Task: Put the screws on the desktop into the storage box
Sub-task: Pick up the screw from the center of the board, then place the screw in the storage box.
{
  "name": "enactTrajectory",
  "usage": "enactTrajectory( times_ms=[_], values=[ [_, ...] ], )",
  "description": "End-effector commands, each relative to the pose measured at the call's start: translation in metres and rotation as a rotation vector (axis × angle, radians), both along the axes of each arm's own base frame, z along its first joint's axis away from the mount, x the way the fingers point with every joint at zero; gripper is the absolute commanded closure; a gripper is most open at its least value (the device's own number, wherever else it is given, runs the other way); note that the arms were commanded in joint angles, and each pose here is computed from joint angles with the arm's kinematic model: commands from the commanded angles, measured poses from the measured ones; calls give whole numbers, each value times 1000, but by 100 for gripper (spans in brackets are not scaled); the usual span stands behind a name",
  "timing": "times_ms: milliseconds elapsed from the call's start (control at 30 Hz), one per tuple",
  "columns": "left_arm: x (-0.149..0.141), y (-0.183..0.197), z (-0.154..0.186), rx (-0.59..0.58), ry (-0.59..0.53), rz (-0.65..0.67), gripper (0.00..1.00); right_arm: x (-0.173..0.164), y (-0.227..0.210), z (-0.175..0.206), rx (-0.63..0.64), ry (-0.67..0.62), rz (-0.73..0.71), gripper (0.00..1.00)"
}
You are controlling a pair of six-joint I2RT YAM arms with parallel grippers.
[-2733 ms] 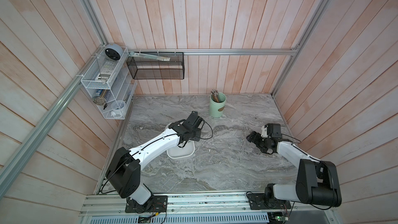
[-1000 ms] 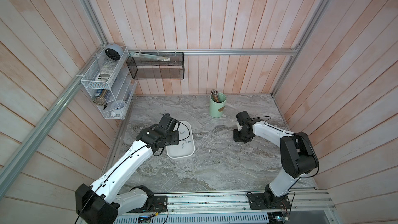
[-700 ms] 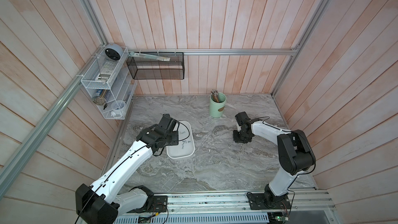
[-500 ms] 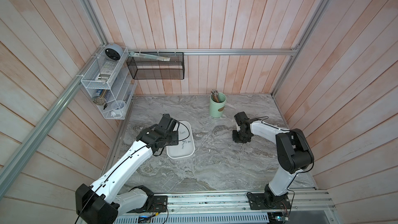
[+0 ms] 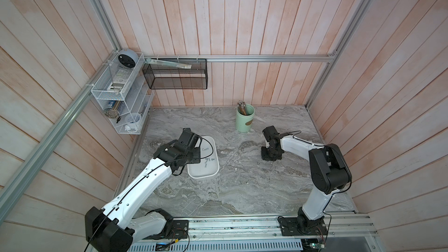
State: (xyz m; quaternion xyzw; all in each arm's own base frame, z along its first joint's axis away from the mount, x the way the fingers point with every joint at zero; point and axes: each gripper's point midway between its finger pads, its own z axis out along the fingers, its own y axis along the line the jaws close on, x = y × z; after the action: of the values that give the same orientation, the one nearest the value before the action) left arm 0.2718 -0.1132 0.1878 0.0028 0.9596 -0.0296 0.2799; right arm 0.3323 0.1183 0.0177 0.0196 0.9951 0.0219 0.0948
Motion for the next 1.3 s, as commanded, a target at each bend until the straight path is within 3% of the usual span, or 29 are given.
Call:
enactTrajectory(
  times_ms=[0, 333, 667, 967, 1267],
  values=[
    [-3, 8, -3, 29, 3, 9, 35, 2, 6, 2, 11, -6, 25, 95],
    [-3, 12, -1, 37, -11, 24, 35, 14, 66, 77, 194, -228, 180, 98],
    [-1, 20, 6, 38, -42, 54, 35, -13, 223, 131, 548, -356, 479, 98],
    [0, 23, 5, 37, -43, 67, 35, -29, 309, 102, 557, -271, 617, 96],
    [1, 24, 3, 40, -33, 72, 35, -27, 315, 89, 473, -264, 651, 70]
  ],
)
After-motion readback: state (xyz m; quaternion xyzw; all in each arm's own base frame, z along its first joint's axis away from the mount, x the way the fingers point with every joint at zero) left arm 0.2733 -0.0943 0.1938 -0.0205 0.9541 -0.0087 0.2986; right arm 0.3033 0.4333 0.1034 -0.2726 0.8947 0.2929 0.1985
